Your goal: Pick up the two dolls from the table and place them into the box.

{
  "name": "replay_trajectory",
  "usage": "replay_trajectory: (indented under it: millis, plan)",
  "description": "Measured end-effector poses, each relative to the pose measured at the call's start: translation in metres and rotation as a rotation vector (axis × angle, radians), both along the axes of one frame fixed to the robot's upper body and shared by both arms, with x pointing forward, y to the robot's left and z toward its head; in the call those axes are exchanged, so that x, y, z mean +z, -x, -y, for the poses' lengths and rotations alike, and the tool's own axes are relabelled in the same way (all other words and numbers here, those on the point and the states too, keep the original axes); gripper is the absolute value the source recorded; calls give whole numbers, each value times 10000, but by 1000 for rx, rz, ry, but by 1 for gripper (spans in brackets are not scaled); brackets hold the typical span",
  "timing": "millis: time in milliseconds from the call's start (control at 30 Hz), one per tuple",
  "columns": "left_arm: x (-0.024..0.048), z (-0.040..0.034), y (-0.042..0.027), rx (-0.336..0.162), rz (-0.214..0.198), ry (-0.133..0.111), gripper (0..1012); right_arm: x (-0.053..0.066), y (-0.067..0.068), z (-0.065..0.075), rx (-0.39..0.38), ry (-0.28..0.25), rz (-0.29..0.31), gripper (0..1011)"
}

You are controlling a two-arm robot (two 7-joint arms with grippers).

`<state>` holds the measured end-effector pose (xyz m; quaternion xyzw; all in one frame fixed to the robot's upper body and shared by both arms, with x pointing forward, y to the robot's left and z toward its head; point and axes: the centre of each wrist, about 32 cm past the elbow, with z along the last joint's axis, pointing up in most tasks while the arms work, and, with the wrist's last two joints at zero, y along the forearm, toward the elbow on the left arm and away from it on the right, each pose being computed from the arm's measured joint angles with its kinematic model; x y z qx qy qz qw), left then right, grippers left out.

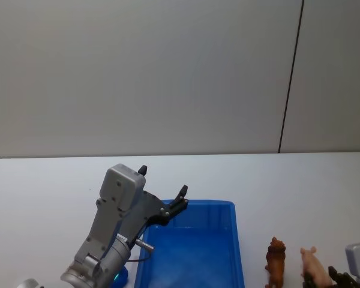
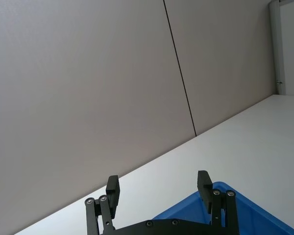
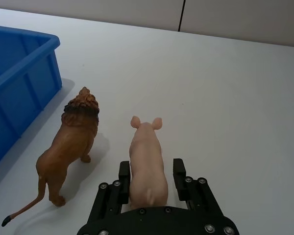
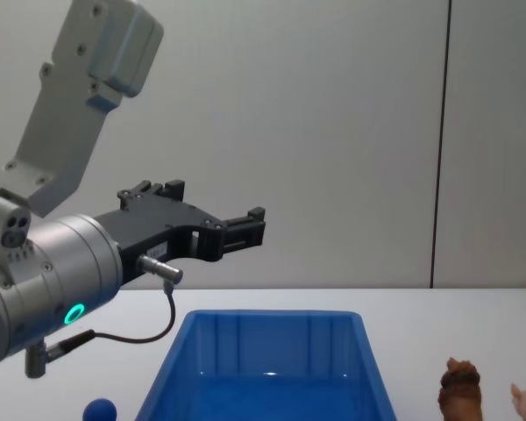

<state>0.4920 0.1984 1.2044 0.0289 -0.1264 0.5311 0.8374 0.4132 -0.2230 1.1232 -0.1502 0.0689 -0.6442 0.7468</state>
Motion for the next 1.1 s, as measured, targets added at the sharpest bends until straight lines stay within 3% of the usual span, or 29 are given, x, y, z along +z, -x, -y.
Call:
replay_trajectory:
  millis: [233,500,667,1100]
  plan:
    - [0,0,0,0,0,0,1001,4,13,-4,-9,-1,-2,389]
    - [0,0,0,0,0,0,1001,66,31,-16,-9,-8,21,384]
    - [0,0,0,0,0,0,1001,168,33,-34,11,-19,64,384]
    - [0,0,0,0,0,0,1001,459,-48,-138,139,-73,164,383]
